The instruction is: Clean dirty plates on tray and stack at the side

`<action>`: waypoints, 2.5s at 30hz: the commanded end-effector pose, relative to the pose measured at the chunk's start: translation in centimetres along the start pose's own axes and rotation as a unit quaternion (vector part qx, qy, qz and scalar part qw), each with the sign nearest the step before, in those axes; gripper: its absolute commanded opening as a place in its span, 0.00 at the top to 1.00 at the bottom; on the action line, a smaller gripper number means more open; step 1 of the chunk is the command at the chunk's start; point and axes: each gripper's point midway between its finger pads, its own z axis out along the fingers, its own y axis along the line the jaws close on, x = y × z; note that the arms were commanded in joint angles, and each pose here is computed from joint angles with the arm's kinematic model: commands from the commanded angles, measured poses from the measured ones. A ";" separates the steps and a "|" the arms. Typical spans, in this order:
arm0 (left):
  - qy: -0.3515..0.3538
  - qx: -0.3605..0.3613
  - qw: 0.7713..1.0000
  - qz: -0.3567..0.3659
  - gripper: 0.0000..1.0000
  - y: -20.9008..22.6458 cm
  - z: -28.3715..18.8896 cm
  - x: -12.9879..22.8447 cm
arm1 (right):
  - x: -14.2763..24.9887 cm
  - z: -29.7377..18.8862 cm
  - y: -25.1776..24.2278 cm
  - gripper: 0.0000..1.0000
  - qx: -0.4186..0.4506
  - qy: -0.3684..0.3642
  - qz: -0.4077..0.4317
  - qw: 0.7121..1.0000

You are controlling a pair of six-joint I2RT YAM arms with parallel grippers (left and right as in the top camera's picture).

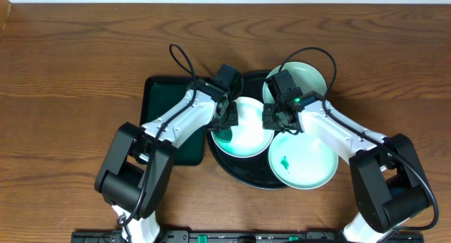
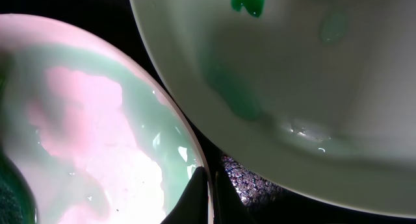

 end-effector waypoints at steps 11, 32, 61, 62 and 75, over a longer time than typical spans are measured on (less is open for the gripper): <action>0.105 0.092 0.990 -0.012 0.93 -2.9 1.5 3.7 | 0.7 0.4 0.7 0.99 -0.012 0.013 -0.004 1.000; 0.036 0.207 0.977 0.038 0.93 -7.2 -5.8 1.5 | 0.7 0.4 0.7 0.99 -0.012 0.013 -0.004 1.000; -0.010 0.000 1.000 0.017 0.93 0.6 -3.1 0.9 | 0.7 0.4 0.6 0.99 -0.012 0.013 -0.004 1.000; -0.006 -0.003 1.000 0.017 0.93 0.7 -2.8 1.0 | 0.7 0.4 0.6 0.99 -0.012 0.013 -0.005 1.000; 0.040 -0.018 0.999 0.021 0.93 0.2 1.0 2.7 | 0.7 0.4 0.6 0.99 -0.012 0.013 -0.005 1.000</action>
